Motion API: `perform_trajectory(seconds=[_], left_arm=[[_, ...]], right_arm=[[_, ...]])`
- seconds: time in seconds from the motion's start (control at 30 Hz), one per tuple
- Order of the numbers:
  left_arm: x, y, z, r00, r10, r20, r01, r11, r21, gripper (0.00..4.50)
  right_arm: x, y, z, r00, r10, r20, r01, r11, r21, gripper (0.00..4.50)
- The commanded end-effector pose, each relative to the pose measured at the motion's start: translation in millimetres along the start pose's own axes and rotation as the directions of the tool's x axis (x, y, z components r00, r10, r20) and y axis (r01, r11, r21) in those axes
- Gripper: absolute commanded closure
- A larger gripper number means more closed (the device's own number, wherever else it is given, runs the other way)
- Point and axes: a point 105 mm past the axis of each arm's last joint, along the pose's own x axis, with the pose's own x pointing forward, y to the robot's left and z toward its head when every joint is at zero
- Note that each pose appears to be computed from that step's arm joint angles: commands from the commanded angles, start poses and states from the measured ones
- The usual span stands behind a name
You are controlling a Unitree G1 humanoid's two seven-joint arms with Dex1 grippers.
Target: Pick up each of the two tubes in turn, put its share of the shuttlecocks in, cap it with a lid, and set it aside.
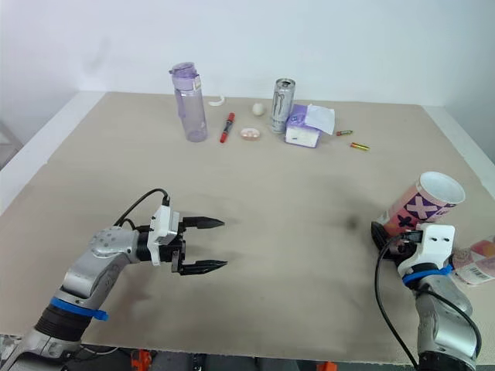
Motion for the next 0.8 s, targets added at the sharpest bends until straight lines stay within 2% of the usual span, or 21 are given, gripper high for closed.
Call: perform_trajectory(seconds=[0.03,0.2,0.3,0.37,0.47,0.57,0.73,0.8], left_arm=[[0,1,5,1.000,-0.008,0.001,0.008,0.999,0.041,0.00],[0,3,2,1.000,-0.007,-0.003,0.007,0.999,0.038,0.00],[-2,13,1,0.999,0.038,-0.011,-0.038,0.999,0.034,0.00],[-3,17,1,0.998,0.057,-0.019,-0.056,0.998,0.034,0.00],[-7,24,-2,0.994,0.099,-0.042,-0.098,0.995,0.032,0.00],[-14,33,-5,0.985,0.154,-0.076,-0.152,0.988,0.038,0.00],[-25,39,-9,0.972,0.206,-0.112,-0.200,0.978,0.065,0.00],[-30,41,-10,0.966,0.227,-0.123,-0.217,0.972,0.089,0.00]], right_arm=[[-15,-5,18,0.999,-0.017,0.046,0.018,0.999,-0.028,0.01],[-36,6,12,1.000,0.030,0.002,-0.030,0.998,-0.052,0.01],[-60,35,10,0.962,0.268,-0.044,-0.271,0.951,-0.146,0.01],[-65,45,15,0.930,0.365,-0.040,-0.366,0.915,-0.167,0.01],[-63,70,26,0.829,0.557,-0.050,-0.553,0.801,-0.229,0.01],[-50,109,38,0.670,0.741,-0.044,-0.721,0.635,-0.277,0.01],[-28,147,47,0.500,0.866,-0.026,-0.834,0.473,-0.283,0.01],[-20,151,46,0.467,0.883,-0.040,-0.852,0.437,-0.288,0.01]])
